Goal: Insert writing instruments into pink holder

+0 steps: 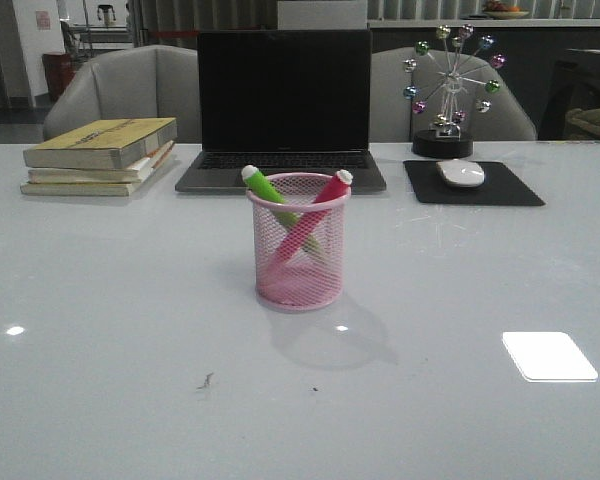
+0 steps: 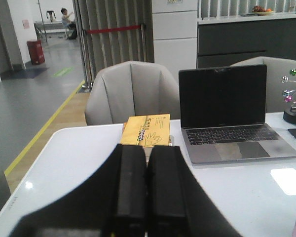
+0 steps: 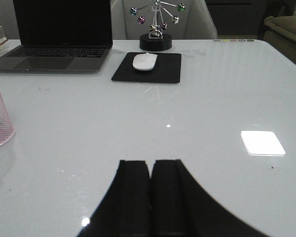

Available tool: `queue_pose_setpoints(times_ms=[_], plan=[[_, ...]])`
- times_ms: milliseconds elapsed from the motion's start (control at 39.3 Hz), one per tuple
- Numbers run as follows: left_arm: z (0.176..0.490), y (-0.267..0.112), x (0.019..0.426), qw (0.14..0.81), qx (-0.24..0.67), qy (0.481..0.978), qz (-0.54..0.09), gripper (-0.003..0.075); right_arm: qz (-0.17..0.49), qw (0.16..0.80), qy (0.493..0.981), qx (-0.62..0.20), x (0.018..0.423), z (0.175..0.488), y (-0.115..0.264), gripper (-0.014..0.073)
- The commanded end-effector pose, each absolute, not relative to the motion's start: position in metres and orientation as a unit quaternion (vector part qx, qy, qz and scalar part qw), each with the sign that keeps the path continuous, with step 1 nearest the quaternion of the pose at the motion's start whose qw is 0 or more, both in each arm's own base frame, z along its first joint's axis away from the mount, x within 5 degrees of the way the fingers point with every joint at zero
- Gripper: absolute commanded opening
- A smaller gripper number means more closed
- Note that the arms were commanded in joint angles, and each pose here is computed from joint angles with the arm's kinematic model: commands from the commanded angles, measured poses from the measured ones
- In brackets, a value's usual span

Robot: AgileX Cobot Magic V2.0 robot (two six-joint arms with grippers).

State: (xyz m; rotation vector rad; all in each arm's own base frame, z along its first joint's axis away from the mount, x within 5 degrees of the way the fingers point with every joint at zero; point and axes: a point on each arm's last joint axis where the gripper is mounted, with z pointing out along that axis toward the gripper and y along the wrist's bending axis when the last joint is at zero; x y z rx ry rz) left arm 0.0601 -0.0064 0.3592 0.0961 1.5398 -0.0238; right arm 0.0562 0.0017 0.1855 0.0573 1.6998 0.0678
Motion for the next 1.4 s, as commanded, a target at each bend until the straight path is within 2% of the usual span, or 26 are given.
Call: queue_pose_setpoints(times_ms=[0,331,610,788,1094,1373], plan=[[0.366,-0.005,0.046,0.764,0.034,0.644,-0.006,0.0092,0.027,0.696,0.717,0.026,0.056,0.194,0.001,0.0050],[0.321,-0.004,0.011,0.798,0.032,0.602,-0.008,0.0092,0.027,0.696,0.717,0.026,0.056,0.194,0.001,0.0050],[0.281,-0.004,0.032,0.765,0.024,0.643,-0.014,0.0092,0.027,0.696,0.717,0.026,0.056,0.194,0.001,0.0050],[0.255,-0.002,0.043,0.768,-0.014,0.639,-0.037,0.0092,0.027,0.696,0.717,0.026,0.056,0.194,0.001,0.0050],[0.217,-0.001,0.053,0.737,-0.002,0.676,-0.017,0.0092,0.027,0.695,0.718,0.025,0.056,0.194,0.001,0.0050],[0.207,-0.001,0.055,0.725,-0.002,0.688,-0.017,0.0092,0.027,0.695,0.718,0.025,0.056,0.194,0.001,0.0050]])
